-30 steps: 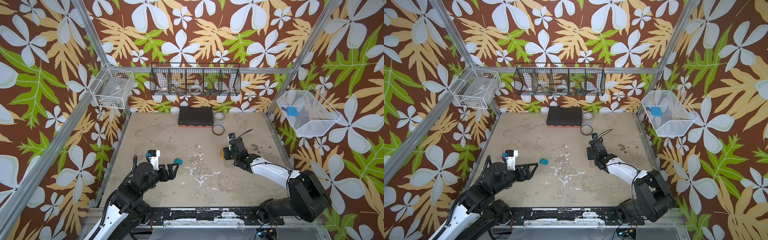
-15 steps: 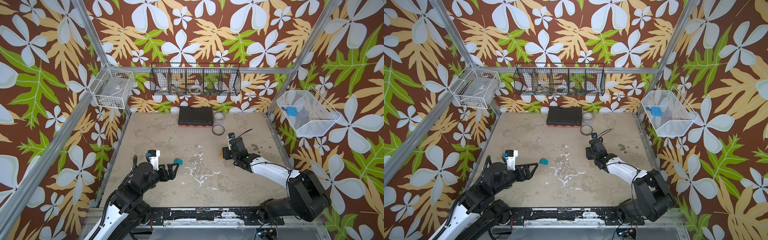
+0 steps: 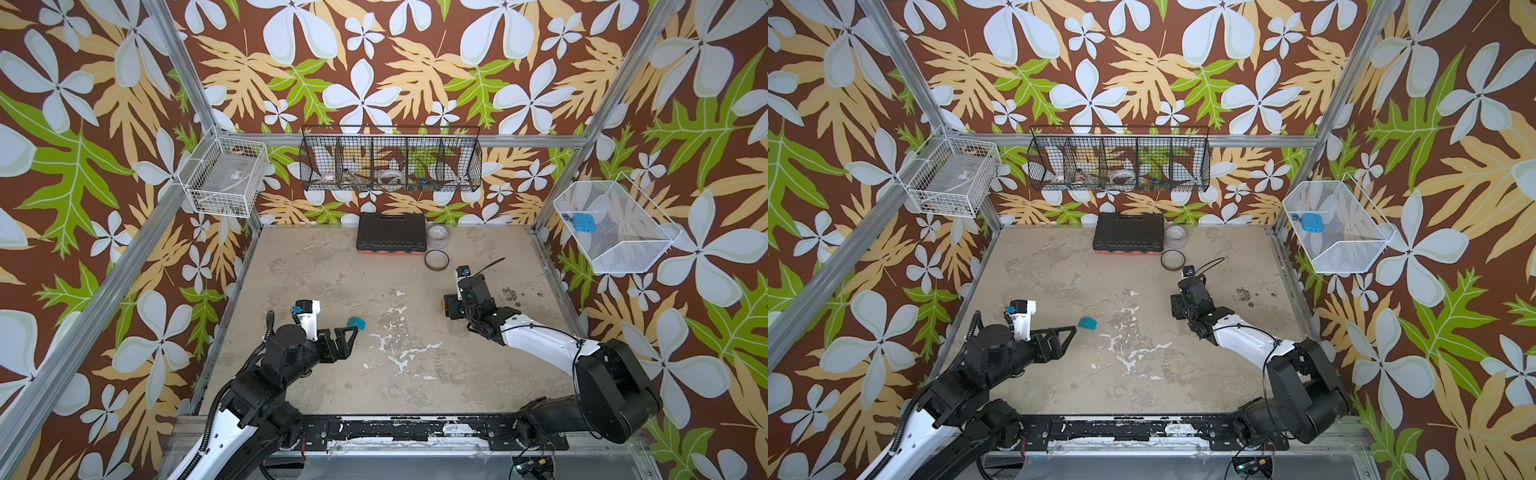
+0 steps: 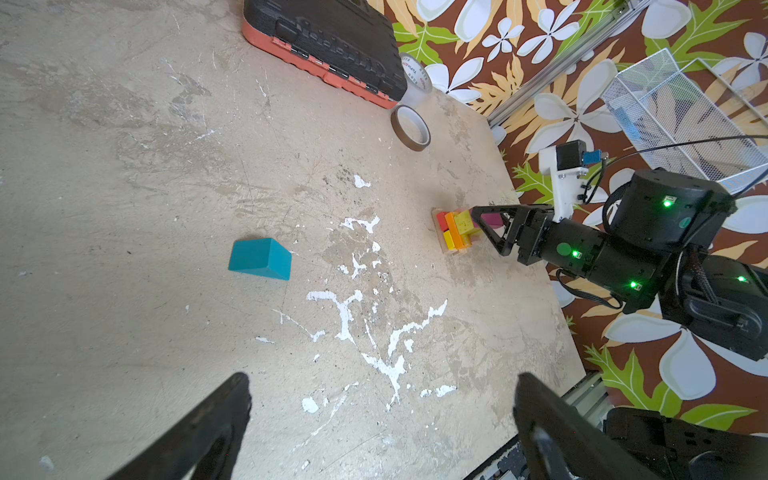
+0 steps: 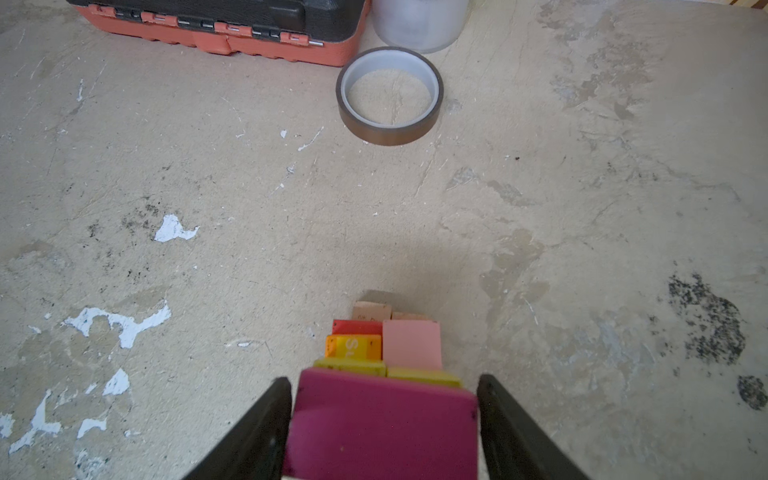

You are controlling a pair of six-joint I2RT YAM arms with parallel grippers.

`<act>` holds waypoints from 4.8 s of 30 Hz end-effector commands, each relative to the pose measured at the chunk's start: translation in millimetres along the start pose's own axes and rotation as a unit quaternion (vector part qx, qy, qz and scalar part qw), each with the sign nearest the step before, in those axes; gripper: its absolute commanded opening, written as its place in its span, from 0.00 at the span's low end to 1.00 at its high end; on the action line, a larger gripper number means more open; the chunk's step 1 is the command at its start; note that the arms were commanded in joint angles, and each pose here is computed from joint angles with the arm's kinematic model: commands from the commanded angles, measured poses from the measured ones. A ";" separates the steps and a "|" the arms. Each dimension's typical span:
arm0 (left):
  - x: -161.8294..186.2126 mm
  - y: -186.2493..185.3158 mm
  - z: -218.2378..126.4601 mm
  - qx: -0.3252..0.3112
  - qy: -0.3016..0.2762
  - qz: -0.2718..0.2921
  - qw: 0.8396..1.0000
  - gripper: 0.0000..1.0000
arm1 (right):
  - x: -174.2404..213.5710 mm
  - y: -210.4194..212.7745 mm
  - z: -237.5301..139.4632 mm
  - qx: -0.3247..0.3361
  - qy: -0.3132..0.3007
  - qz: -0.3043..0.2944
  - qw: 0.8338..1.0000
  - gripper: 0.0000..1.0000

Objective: Build the wood block tower
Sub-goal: 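Lower the magenta block onto the top of the stack with the right gripper, then open the right gripper and raise it away from the stack, then lower the left gripper onto the teal block and close on it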

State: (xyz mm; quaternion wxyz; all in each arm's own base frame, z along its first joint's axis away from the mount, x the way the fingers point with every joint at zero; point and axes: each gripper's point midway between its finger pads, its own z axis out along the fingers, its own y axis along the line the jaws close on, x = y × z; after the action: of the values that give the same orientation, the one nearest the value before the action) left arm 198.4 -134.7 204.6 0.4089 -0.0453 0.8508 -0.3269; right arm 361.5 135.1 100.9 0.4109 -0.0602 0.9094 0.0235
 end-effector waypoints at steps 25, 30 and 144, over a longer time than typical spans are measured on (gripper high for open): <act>-5.6 -3.2 0.0 0.008 -0.014 -0.002 1.000 1.00 | -52.1 15.0 -60.9 -0.069 -0.104 0.050 0.991 0.83; -6.8 -3.0 -0.8 0.007 -0.017 0.000 1.000 1.00 | -66.7 66.7 -108.2 -0.170 -0.166 0.030 0.971 0.85; 82.7 78.2 178.3 -0.184 0.114 0.147 0.965 0.45 | 0.3 -62.6 -108.8 -0.022 -0.278 0.126 0.952 0.94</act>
State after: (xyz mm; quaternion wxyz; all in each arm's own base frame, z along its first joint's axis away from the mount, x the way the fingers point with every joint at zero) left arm 287.7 -201.9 25.1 0.3350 0.0471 0.9318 -0.1318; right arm 287.4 63.1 169.2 0.6357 0.0542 0.7619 0.1115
